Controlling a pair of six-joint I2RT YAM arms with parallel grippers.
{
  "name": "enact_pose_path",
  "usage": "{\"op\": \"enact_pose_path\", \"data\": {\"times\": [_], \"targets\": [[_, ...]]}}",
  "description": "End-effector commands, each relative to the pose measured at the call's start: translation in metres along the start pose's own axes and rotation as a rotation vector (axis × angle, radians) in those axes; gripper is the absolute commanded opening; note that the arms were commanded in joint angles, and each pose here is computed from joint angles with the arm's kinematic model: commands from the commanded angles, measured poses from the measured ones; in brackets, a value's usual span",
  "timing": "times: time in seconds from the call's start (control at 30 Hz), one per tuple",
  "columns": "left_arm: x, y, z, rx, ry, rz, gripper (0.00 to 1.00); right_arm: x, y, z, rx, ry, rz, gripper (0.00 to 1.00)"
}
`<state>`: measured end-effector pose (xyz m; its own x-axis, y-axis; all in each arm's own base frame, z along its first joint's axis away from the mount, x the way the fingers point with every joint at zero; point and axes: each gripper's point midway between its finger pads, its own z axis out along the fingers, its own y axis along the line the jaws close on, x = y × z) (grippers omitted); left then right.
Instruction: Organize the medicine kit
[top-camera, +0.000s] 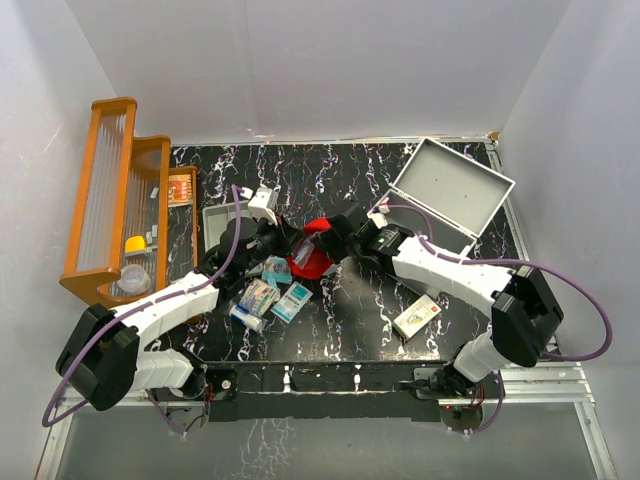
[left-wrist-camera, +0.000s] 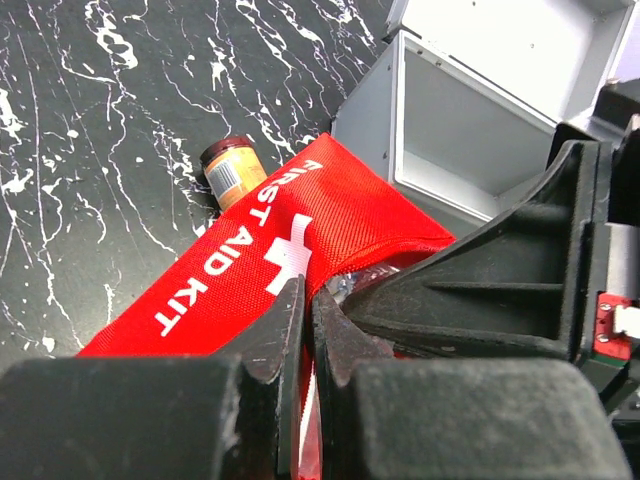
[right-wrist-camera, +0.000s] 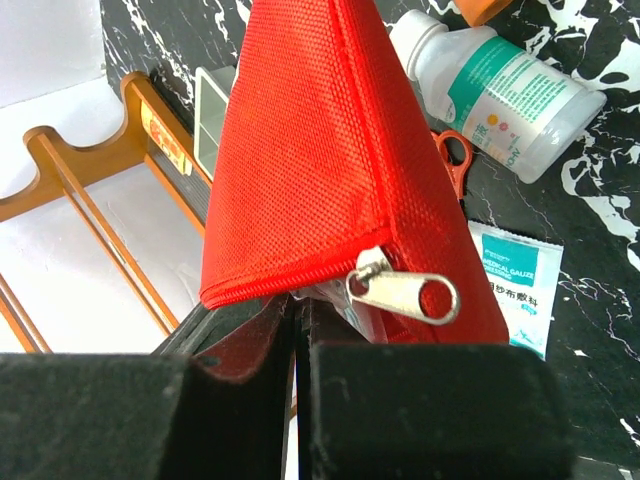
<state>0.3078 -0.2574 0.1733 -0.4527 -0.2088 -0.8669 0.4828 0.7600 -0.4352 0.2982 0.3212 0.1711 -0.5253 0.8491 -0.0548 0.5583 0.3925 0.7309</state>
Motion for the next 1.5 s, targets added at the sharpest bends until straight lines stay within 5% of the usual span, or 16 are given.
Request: {"op": "enact_pose_path", "data": {"times": [0.0, 0.07, 0.2, 0.33, 0.73, 1.0, 1.47], "targets": [[-0.036, -0.018, -0.002, 0.03, -0.078, -0.077, 0.0, -0.004, 0.024, -0.01, -0.095, -0.006, 0.049, 0.0], [-0.038, -0.012, 0.0, -0.014, -0.077, -0.1, 0.0, -0.007, 0.021, -0.008, -0.085, -0.026, 0.002, 0.05], [-0.041, -0.002, 0.001, -0.071, -0.087, -0.088, 0.0, -0.011, 0.015, -0.013, -0.08, -0.046, -0.16, 0.38], [-0.044, -0.001, 0.001, -0.079, -0.093, -0.062, 0.0, -0.012, 0.007, -0.023, -0.107, -0.037, -0.359, 0.49], [-0.04, -0.002, 0.001, -0.085, -0.07, -0.12, 0.0, 0.004, -0.013, -0.025, -0.168, 0.065, -0.425, 0.49], [-0.045, -0.006, -0.001, -0.087, -0.064, -0.15, 0.0, 0.011, -0.006, -0.007, -0.175, 0.075, -0.422, 0.31], [-0.056, -0.006, -0.005, -0.124, -0.076, -0.21, 0.0, 0.001, -0.014, -0.002, -0.148, 0.027, -0.36, 0.4]]}}
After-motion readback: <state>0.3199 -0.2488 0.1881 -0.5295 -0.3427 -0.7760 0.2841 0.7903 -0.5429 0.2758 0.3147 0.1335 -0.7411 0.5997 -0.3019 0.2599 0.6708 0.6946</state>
